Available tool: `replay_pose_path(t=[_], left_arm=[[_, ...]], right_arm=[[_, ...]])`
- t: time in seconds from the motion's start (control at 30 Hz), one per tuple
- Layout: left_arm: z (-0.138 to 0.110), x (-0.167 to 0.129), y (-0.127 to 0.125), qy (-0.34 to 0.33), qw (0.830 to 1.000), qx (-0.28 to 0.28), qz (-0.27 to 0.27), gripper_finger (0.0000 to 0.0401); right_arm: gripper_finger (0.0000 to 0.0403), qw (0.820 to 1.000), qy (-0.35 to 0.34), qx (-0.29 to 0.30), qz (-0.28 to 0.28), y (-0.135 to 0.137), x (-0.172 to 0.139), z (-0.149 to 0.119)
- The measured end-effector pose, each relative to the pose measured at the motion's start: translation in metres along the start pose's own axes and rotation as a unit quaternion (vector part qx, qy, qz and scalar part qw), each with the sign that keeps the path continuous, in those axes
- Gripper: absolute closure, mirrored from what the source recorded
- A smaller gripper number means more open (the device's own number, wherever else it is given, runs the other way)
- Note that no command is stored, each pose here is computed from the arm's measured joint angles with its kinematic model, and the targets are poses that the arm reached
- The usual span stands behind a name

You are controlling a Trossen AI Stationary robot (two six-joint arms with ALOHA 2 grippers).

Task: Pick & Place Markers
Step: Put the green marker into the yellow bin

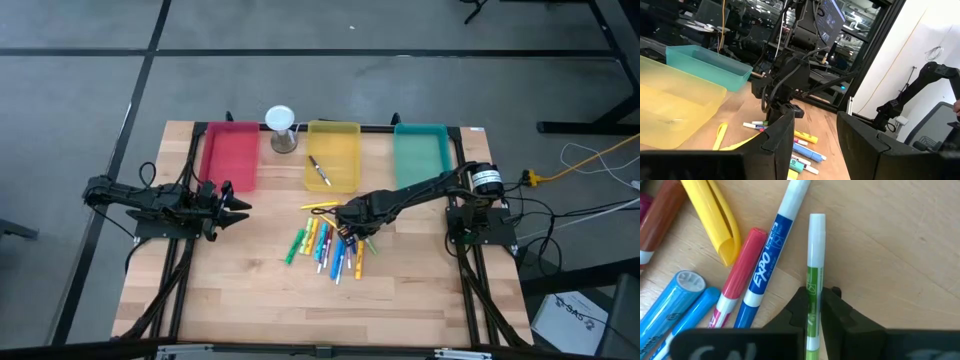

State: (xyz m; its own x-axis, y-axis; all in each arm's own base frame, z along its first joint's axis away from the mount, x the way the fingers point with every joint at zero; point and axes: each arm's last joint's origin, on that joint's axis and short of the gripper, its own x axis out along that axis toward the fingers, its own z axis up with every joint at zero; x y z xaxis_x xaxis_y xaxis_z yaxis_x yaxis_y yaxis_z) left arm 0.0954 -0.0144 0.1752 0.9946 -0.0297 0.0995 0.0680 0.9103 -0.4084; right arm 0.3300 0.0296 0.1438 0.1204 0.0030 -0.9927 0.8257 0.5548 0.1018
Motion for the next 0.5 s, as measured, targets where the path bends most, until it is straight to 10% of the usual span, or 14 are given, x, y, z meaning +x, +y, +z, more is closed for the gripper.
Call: replay_pose_path(t=[0.5], left_arm=[[0.0000,0.0000,0.0000,0.000,1.000,0.000,0.000,0.0258]], right_arm=[[0.0371,1.000,-0.005,-0.008,-0.011,0.0033,-0.0091,0.0021]])
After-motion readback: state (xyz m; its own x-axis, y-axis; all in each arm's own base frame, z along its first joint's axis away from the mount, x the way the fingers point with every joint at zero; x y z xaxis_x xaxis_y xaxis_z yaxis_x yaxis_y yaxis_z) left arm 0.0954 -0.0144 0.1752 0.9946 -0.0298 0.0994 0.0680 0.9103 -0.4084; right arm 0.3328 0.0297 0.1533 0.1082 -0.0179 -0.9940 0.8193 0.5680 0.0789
